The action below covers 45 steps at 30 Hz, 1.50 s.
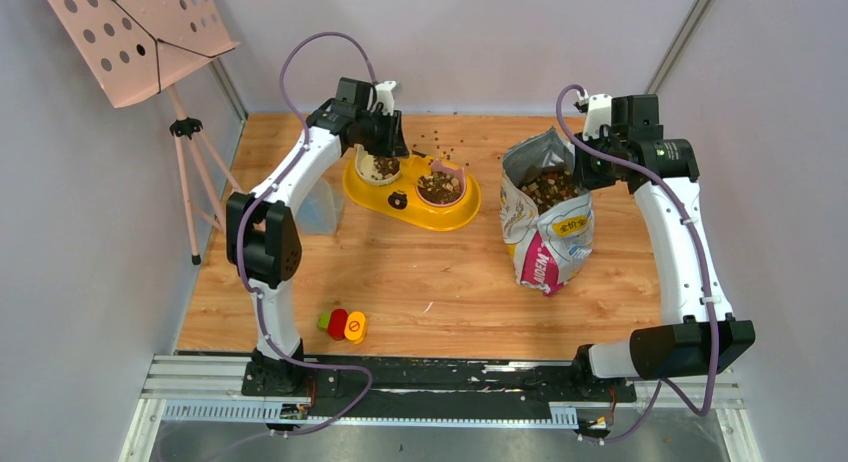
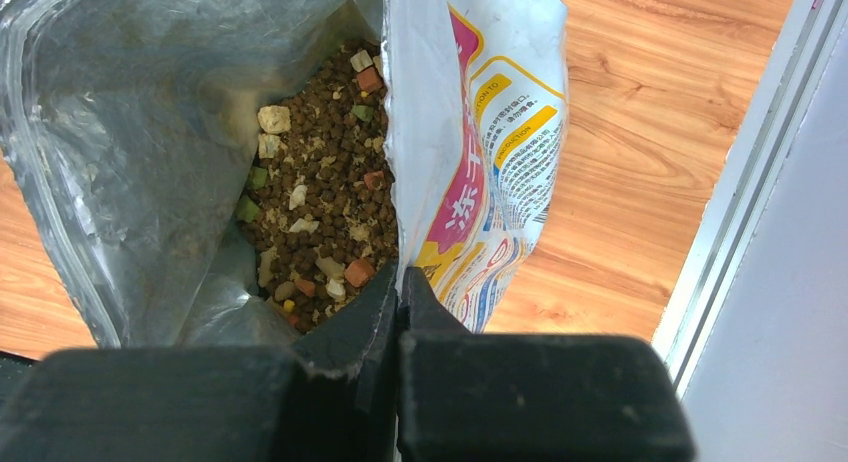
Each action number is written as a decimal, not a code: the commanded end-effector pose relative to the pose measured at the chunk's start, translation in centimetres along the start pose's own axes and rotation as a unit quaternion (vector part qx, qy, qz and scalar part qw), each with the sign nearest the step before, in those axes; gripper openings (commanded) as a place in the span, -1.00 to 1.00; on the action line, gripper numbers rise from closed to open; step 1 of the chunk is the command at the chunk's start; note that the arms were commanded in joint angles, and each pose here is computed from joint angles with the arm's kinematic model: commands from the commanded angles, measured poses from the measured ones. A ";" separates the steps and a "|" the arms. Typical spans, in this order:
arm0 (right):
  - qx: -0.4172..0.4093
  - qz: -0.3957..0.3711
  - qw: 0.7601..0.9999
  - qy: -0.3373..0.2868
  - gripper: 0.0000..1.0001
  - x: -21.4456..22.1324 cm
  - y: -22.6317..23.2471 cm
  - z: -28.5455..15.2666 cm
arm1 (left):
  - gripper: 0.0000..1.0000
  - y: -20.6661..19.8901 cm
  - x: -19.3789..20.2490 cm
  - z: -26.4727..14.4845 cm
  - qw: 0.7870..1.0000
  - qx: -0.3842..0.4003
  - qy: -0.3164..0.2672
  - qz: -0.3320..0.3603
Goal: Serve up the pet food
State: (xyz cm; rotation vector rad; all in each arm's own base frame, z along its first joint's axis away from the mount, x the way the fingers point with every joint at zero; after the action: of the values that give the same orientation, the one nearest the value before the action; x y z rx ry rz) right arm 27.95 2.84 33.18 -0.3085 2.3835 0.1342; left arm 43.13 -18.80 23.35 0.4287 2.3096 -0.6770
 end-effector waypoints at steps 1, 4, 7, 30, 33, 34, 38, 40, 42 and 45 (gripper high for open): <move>-0.016 -0.007 0.998 -0.058 -1.00 -1.4 0.6 -1.8 | -1.00 -1.4 -3.1 -4.0 0.997 -0.008 -0.061 0.055; -0.017 -0.006 0.998 -0.058 -1.00 -1.4 0.6 -1.8 | -1.00 -1.6 -3.2 -4.2 0.996 -0.007 -0.065 0.061; -0.016 -0.005 0.998 -0.061 -1.00 -1.5 0.6 -1.9 | -1.00 -1.7 -3.4 -4.5 0.995 -0.009 -0.070 0.067; -0.014 -0.002 0.998 -0.060 -1.00 -1.0 0.5 -2.0 | -1.00 -4.2 -4.5 -7.0 0.992 0.031 -0.103 0.068; -0.014 -0.001 0.998 -0.062 -1.00 -1.1 0.4 -2.1 | -1.00 -6.3 -4.7 -8.6 0.986 0.095 -0.117 0.075; -0.013 -0.001 0.998 -0.061 -1.00 -1.1 0.4 -2.1 | -1.00 -6.6 -4.2 -8.7 0.984 0.112 -0.114 0.075; -0.012 -0.001 0.998 -0.068 -1.00 -1.5 0.3 -2.3 | -1.00 -9.0 -0.9 -9.6 0.968 0.231 -0.061 0.069; -0.011 0.000 0.998 -0.069 -1.00 -1.6 0.2 -2.3 | -1.00 -9.2 1.4 -9.5 0.962 0.266 -0.019 0.053; -0.012 0.002 0.998 -0.069 -1.00 -1.6 0.2 -2.3 | -1.00 -9.0 3.9 -9.4 0.956 0.287 0.033 0.042; -0.014 0.002 0.998 -0.069 -1.00 -1.5 0.2 -2.3 | -1.00 -7.8 7.3 -8.7 0.951 0.287 0.101 0.054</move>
State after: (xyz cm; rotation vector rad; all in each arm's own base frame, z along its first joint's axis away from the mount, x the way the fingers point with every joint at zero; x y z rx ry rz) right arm 27.80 2.43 33.18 -0.2906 2.3800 0.1404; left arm 33.03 -20.03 29.87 0.7596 2.1021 -1.1608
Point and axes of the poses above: each gripper's point midway between its finger pads, its own z axis out along the fingers, its own y axis along the line the jaws close on, x = y × z, the point moved 7 cm from there along -z, back along the fingers, and after that the axes turned 1 degree about z, right-handed, at the moved point
